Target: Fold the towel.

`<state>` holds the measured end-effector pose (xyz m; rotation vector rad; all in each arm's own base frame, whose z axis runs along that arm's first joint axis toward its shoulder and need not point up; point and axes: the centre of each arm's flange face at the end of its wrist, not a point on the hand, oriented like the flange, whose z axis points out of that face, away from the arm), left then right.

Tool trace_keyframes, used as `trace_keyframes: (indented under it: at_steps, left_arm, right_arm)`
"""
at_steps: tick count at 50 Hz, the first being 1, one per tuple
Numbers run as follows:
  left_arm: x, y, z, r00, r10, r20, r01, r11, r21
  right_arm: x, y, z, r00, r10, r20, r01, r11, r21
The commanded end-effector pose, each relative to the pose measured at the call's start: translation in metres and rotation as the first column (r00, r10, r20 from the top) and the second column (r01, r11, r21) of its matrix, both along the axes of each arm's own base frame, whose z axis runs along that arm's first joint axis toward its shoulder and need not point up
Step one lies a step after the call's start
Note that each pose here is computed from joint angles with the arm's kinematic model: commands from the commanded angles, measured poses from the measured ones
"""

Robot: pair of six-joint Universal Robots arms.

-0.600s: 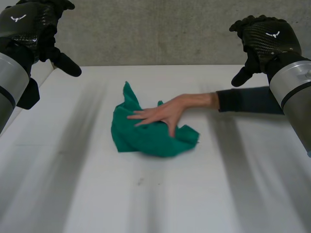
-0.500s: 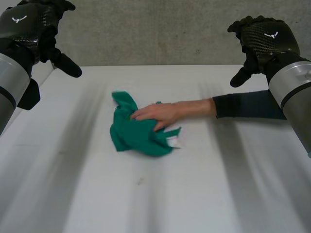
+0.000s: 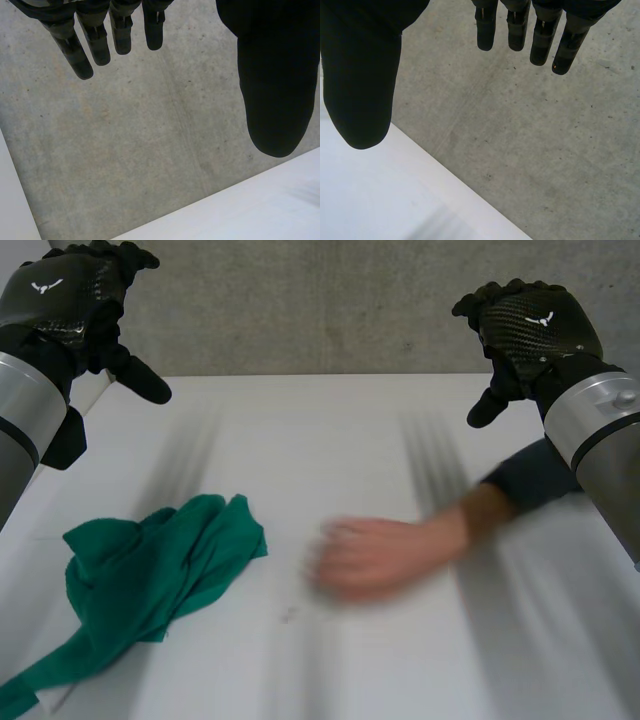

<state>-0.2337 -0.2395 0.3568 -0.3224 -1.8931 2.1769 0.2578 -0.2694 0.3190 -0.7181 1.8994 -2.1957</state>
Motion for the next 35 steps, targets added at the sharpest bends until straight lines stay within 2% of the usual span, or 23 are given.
trace_keyframes:
  at_steps: [1, 14, 18, 19, 22, 27, 31, 35]
  left_arm:
    - [0.0, 0.0, -0.001, 1.0, -0.002, 0.005, 0.002, 1.0, 0.003]
    - [-0.001, -0.003, -0.004, 1.0, 0.0, 0.024, 0.0, 1.0, 0.014]
    - [0.0, -0.002, -0.012, 0.998, 0.012, 0.068, -0.015, 0.999, 0.044]
    - [0.001, -0.002, -0.014, 0.997, 0.013, 0.079, -0.018, 0.998, 0.053]
    - [0.002, 0.001, -0.027, 0.992, 0.017, 0.123, -0.029, 0.995, 0.096]
    - [0.008, 0.009, -0.061, 0.964, 0.015, 0.266, -0.063, 0.983, 0.173]
    - [0.011, 0.016, -0.083, 0.935, -0.003, 0.355, -0.078, 0.974, 0.215]
    - [0.02, 0.026, -0.117, 0.899, -0.04, 0.437, -0.103, 0.949, 0.297]
  right_arm:
    - [0.002, 0.002, -0.001, 1.0, 0.009, -0.002, -0.009, 1.0, 0.003]
    - [0.004, 0.004, -0.006, 0.999, 0.028, -0.03, -0.027, 0.999, 0.022]
    - [0.013, 0.015, -0.016, 0.989, 0.117, -0.096, -0.11, 0.991, 0.07]
    - [0.022, 0.022, -0.023, 0.977, 0.179, -0.117, -0.167, 0.98, 0.107]
    - [0.035, 0.032, -0.035, 0.955, 0.265, -0.133, -0.243, 0.956, 0.162]
    - [0.071, 0.054, -0.058, 0.902, 0.413, -0.127, -0.377, 0.896, 0.234]
    - [0.093, 0.064, -0.08, 0.868, 0.481, -0.121, -0.433, 0.855, 0.285]
    - [0.112, 0.069, -0.096, 0.852, 0.517, -0.08, -0.468, 0.821, 0.327]
